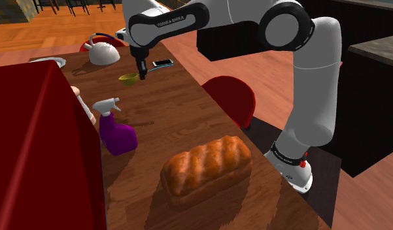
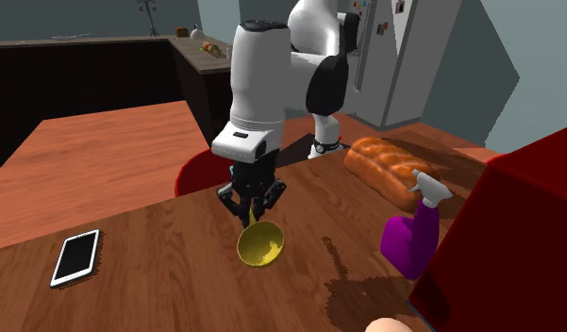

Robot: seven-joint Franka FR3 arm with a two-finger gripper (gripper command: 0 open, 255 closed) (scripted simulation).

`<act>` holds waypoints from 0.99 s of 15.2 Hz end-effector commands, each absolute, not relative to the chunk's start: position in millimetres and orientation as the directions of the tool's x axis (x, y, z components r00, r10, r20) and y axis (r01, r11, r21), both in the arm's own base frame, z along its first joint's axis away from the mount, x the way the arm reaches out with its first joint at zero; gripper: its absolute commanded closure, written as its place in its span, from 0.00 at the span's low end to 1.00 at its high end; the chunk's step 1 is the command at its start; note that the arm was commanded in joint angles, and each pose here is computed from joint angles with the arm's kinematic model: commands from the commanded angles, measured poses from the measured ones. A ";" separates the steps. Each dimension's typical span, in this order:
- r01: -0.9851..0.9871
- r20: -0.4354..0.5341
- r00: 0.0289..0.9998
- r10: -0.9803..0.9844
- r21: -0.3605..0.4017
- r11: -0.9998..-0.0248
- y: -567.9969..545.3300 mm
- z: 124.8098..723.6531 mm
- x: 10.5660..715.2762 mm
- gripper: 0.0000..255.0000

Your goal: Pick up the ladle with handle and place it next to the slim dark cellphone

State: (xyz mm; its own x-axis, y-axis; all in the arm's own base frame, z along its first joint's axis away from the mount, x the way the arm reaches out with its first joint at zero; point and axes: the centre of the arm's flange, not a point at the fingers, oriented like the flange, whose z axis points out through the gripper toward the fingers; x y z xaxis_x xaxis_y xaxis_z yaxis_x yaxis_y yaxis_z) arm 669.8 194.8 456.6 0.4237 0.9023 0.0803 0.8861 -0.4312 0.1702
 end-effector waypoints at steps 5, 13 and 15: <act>0.887 0.081 0.422 0.903 0.170 -0.430 125.2 457.1 704.7 1.00; 0.887 0.081 0.422 0.903 0.170 -0.430 30.2 457.7 750.9 1.00; 0.887 0.081 0.422 0.903 0.170 -0.430 6.4 457.9 762.5 1.00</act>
